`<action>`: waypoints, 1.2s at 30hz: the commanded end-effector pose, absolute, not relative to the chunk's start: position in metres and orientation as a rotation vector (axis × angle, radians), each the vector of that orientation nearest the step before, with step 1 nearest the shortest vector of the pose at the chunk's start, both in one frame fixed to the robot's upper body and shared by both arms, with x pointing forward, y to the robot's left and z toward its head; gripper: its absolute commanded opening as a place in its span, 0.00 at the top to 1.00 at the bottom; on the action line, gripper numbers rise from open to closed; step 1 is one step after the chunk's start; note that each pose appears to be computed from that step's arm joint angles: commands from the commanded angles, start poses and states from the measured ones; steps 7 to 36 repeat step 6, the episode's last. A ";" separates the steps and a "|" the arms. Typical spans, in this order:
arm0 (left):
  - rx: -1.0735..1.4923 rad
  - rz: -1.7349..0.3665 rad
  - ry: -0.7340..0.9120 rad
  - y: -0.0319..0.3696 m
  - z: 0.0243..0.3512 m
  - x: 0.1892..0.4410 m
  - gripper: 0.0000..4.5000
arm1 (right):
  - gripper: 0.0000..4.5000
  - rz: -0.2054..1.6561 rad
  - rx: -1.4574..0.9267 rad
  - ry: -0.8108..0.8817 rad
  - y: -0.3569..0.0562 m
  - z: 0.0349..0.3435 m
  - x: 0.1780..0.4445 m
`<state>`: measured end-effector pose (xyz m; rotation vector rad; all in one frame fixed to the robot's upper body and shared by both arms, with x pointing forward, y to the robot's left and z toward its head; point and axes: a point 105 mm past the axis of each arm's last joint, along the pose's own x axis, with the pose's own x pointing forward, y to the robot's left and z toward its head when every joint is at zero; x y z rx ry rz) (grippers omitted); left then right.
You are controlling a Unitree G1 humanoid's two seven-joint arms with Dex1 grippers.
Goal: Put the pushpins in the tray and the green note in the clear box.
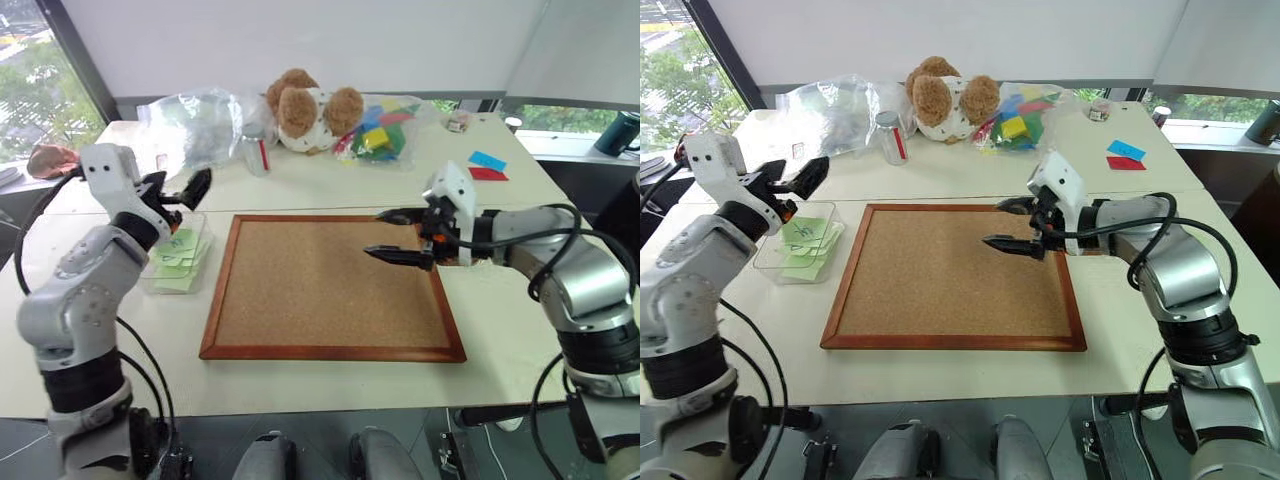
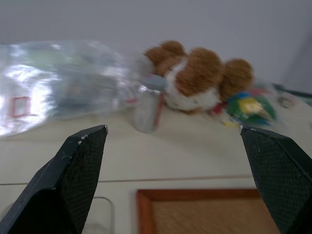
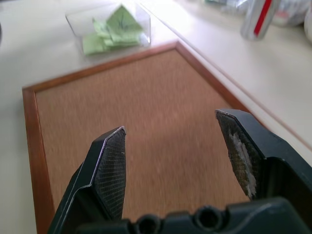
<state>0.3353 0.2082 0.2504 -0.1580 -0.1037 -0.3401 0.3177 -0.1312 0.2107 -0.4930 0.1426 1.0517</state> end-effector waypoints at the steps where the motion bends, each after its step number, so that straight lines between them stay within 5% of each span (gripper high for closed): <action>1: -0.090 -0.636 -0.051 0.174 0.251 0.309 0.01 | 0.29 1.028 -0.520 0.137 -0.146 0.215 0.312; 6: 0.002 -0.935 0.131 0.154 0.214 0.271 0.01 | 0.29 0.995 -0.514 0.207 -0.162 0.197 0.309; 36: 0.002 -0.935 0.131 0.154 0.214 0.271 0.01 | 0.29 0.995 -0.514 0.207 -0.162 0.197 0.309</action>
